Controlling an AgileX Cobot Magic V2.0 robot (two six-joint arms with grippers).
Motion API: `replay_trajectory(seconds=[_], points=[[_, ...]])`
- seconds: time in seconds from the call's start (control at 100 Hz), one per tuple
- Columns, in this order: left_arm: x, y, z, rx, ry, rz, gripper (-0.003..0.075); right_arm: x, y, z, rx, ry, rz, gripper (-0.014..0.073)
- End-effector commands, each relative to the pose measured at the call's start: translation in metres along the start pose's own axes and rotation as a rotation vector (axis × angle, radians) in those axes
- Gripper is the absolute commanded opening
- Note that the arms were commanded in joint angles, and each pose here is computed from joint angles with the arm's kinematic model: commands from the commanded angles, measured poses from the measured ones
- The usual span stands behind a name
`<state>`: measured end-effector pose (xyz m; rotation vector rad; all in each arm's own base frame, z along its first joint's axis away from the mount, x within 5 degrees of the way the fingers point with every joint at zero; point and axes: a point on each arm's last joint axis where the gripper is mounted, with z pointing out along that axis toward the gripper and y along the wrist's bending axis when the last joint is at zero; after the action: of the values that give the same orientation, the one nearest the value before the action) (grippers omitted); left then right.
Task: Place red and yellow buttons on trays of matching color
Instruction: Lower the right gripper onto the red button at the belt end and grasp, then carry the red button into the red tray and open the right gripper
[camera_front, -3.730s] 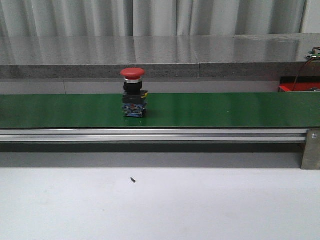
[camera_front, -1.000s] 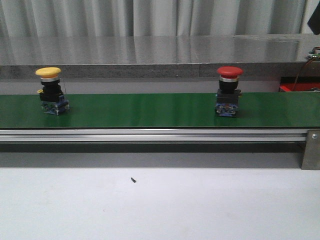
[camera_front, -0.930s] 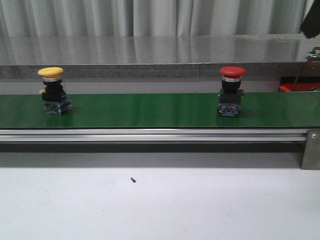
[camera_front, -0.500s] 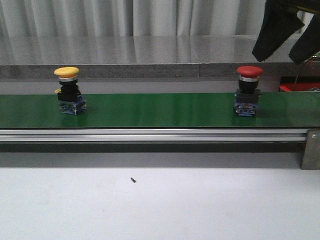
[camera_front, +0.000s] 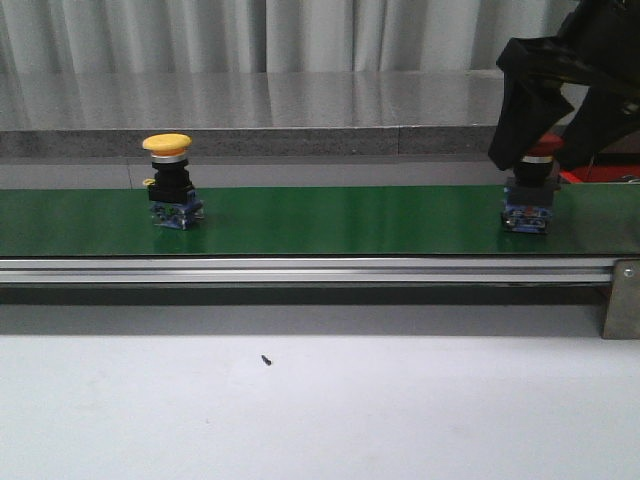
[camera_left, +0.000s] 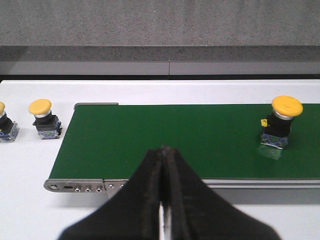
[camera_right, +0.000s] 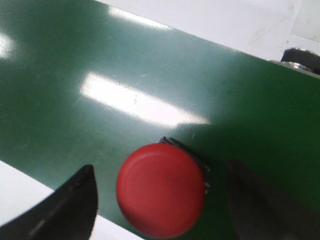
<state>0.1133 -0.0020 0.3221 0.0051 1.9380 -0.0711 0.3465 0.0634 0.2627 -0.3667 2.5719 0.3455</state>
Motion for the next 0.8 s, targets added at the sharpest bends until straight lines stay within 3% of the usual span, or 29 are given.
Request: replay_trajectory(seconds=[0.0, 0.13, 0.36, 0.62, 0.79], points=[[-0.014, 0.0, -0.003, -0.005, -0.09, -0.013, -0.002, -0.014, 0.003, -0.018, 0.018, -0.1, -0.023, 0.0418], [-0.014, 0.0, -0.003, -0.005, -0.09, -0.013, -0.002, -0.013, 0.003, -0.018, 0.014, -0.093, -0.023, 0.0285], [-0.014, 0.0, -0.003, -0.005, -0.09, -0.013, -0.0019, -0.019, -0.01, -0.048, 0.03, -0.119, 0.003, 0.0276], [-0.014, 0.0, -0.003, -0.005, -0.09, -0.013, -0.002, -0.035, -0.079, -0.126, 0.172, -0.246, 0.133, 0.0276], [-0.014, 0.0, -0.003, -0.005, -0.09, -0.013, -0.002, -0.038, -0.123, -0.156, 0.289, -0.354, 0.212, 0.0276]])
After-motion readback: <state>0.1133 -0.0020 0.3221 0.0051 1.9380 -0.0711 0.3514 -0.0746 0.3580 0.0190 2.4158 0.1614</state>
